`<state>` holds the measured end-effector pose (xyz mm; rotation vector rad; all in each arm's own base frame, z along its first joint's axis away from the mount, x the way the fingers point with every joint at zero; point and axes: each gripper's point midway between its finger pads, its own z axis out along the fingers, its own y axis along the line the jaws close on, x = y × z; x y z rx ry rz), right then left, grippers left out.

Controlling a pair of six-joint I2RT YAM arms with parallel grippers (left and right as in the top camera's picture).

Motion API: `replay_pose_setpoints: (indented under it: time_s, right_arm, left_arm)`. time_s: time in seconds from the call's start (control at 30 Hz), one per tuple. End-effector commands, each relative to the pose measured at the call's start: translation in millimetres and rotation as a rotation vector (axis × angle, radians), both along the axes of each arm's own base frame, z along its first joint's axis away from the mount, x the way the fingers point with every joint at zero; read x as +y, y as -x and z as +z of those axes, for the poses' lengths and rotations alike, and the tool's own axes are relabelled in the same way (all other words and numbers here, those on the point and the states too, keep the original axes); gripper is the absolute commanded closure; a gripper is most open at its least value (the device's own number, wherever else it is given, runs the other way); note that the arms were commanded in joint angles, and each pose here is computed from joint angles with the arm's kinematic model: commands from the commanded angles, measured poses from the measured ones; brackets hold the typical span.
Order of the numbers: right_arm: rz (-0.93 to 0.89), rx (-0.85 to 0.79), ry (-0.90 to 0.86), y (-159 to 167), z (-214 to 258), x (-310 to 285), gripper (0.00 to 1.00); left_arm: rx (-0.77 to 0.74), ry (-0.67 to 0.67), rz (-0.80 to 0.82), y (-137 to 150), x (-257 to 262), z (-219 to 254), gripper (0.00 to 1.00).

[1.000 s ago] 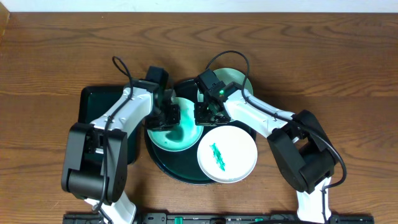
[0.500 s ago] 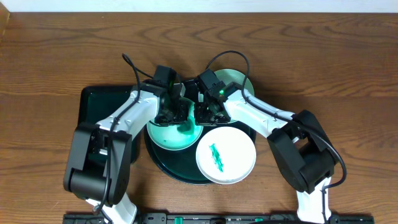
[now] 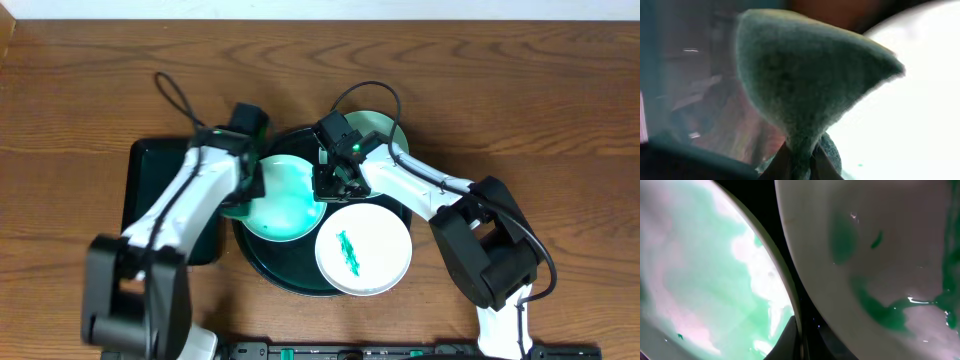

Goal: Clean dirty plates on tray and stack at the side
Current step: 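Scrub the left plate with the sponge in the left gripper, then lift the top plate with the right gripper off the tray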

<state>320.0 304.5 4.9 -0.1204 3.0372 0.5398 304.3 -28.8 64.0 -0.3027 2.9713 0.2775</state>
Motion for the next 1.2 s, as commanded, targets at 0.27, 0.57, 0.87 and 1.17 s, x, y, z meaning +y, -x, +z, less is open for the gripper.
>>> replay_pose_setpoints:
  time_s: [0.27, 0.57, 0.87, 1.17]
  right_arm:
    - [0.135, 0.003, -0.075, 3, -4, 14, 0.99]
    - [0.25, -0.113, -0.132, -6, 32, 30, 0.99]
    - [0.211, -0.483, 0.204, -35, 96, -5, 0.99]
    - [0.157, -0.857, 0.567, -41, 174, -31, 0.99]
  left_arm:
    - [-0.202, -0.005, 0.162, 9, 57, 78, 0.93]
    - [-0.122, -0.024, 0.228, 16, 83, 55, 0.93]
    - [-0.124, -0.026, 0.249, 13, 90, 52, 0.93]
    - [-0.129, -0.025, 0.249, 12, 90, 52, 0.93]
